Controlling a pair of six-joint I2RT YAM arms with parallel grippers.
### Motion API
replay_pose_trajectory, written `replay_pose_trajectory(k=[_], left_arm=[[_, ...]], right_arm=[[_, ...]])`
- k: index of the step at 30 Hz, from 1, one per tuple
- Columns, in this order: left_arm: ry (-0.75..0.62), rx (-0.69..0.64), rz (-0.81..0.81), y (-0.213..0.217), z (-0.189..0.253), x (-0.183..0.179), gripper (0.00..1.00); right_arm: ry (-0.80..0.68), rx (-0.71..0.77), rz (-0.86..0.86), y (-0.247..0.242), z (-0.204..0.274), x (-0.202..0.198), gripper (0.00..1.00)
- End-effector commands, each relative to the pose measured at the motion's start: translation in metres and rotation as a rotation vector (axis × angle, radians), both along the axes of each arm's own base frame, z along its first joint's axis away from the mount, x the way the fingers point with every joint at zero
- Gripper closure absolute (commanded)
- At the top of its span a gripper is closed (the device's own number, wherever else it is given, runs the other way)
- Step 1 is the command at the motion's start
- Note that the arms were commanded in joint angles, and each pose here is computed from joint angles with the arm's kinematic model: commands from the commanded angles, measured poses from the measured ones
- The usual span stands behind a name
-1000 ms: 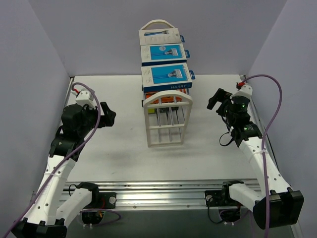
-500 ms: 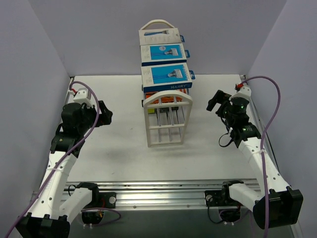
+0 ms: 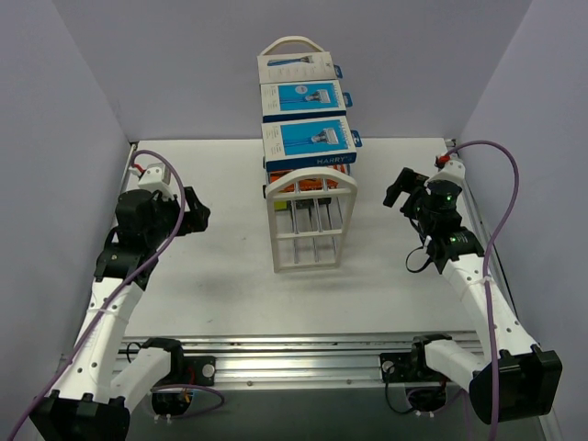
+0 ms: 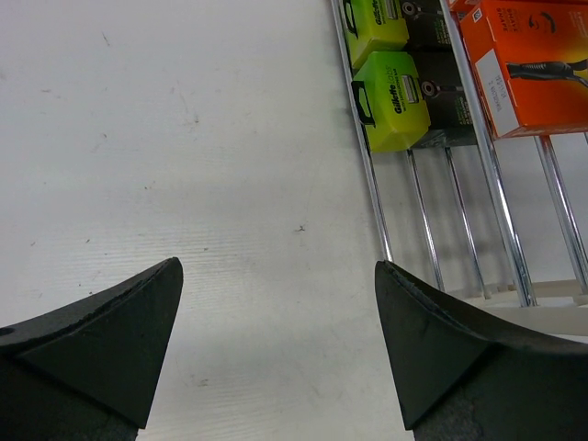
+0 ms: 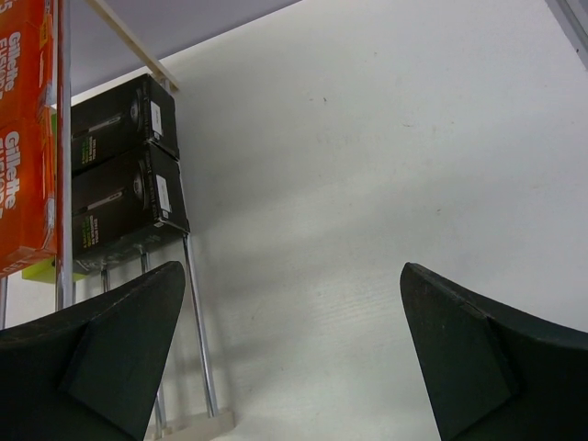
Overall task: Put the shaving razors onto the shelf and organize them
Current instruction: Place the shaving razor onto shelf
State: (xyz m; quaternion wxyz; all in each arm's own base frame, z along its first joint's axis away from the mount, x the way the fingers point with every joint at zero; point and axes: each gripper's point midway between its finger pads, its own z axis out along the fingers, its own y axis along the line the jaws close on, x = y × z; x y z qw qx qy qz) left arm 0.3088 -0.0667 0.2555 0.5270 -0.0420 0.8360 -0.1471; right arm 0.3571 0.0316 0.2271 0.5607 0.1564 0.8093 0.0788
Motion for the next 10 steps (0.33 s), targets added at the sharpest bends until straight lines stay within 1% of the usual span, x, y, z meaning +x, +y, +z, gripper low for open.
replay_pose_trajectory(k=[1,10], left_arm=[[-0.033,-0.015,0.0,-0.0001,0.0157,0.0033,0.06],[-0.015,-0.013,0.008,0.0009,0.0103,0.0048,0.06]], right_arm=[[-0.015,-0.013,-0.015,-0.0042,0.0047,0.0039,0.0],[-0.014,0.005,0.028,0.003,0.0002,0.009,0.0]])
